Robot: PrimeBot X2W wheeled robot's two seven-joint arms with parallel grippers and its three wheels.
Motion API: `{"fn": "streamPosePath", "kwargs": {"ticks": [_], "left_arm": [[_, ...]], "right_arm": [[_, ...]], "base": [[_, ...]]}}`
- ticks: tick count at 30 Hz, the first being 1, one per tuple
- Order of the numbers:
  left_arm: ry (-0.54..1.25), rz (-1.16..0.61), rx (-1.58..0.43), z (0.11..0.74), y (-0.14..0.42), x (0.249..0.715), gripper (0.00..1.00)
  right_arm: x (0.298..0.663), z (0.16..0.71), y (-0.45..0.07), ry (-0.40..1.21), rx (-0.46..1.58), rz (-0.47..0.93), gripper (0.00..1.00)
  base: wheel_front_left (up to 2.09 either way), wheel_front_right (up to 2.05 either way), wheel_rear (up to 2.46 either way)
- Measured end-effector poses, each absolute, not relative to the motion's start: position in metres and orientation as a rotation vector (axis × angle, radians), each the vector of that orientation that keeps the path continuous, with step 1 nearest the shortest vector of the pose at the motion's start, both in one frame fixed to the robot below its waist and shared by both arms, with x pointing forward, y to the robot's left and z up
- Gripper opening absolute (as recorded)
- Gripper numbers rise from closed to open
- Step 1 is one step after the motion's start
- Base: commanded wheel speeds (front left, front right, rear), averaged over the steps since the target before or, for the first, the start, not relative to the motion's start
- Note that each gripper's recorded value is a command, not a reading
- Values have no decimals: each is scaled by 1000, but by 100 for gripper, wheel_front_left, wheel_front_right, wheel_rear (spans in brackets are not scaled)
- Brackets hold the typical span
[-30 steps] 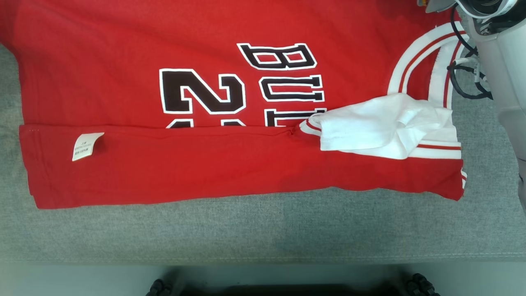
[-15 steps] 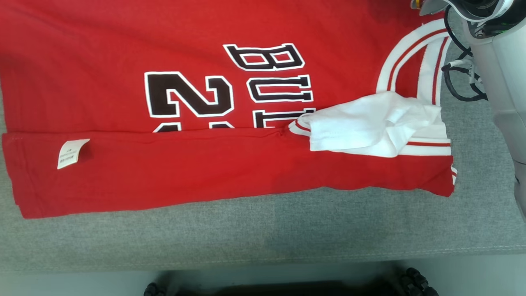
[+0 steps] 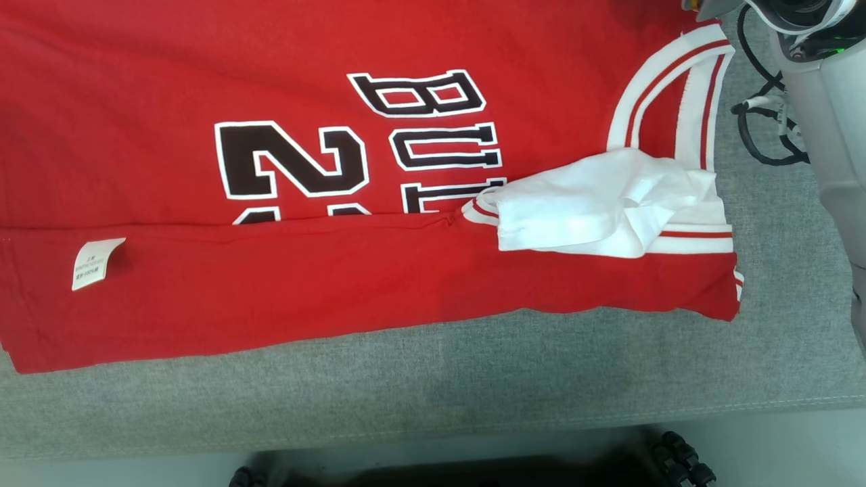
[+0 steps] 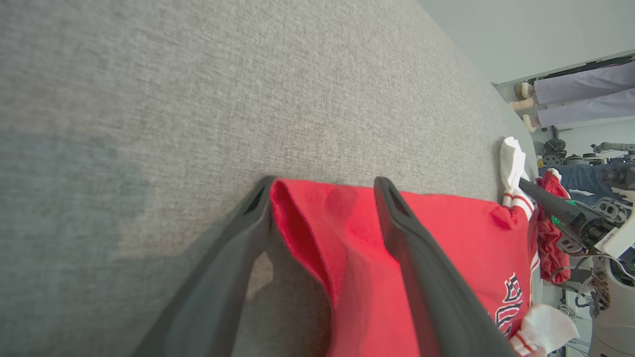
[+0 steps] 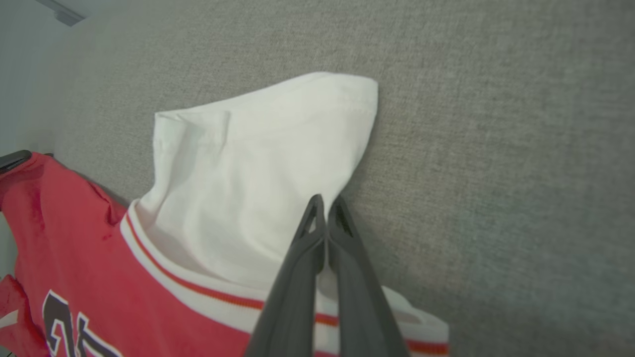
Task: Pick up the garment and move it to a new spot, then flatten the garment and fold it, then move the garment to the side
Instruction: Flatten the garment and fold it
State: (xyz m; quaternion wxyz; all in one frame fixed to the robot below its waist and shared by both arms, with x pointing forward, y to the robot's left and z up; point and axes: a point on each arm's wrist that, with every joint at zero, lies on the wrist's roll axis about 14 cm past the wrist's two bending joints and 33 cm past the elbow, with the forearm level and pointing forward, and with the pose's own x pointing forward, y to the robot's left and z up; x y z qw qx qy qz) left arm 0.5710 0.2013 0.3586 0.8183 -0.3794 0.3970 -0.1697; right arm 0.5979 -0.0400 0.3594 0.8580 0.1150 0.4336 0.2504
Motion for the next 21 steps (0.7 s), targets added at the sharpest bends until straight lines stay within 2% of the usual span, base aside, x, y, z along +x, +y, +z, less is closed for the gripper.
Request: {"fn": "streamPosePath", "kwargs": {"ticks": [1, 2, 3, 11, 21], "left_arm": [[849, -364, -808, 358, 201, 571, 39], [850, -365, -807, 358, 201, 571, 11], [852, -366, -807, 358, 201, 571, 0], [852, -385, -833, 361, 193, 570, 0], [779, -411, -893, 378, 185, 575, 0]], "right_arm": [[598, 359, -41, 910, 241, 524, 0], [599, 359, -42, 909, 240, 522, 0], [599, 359, -42, 909, 241, 521, 0], [600, 362, -39, 894, 243, 528, 0], [612, 379, -40, 785, 252, 529, 0]], "base": [[0, 0, 0], [0, 0, 0], [0, 0, 0], [0, 0, 0], [0, 0, 0]]}}
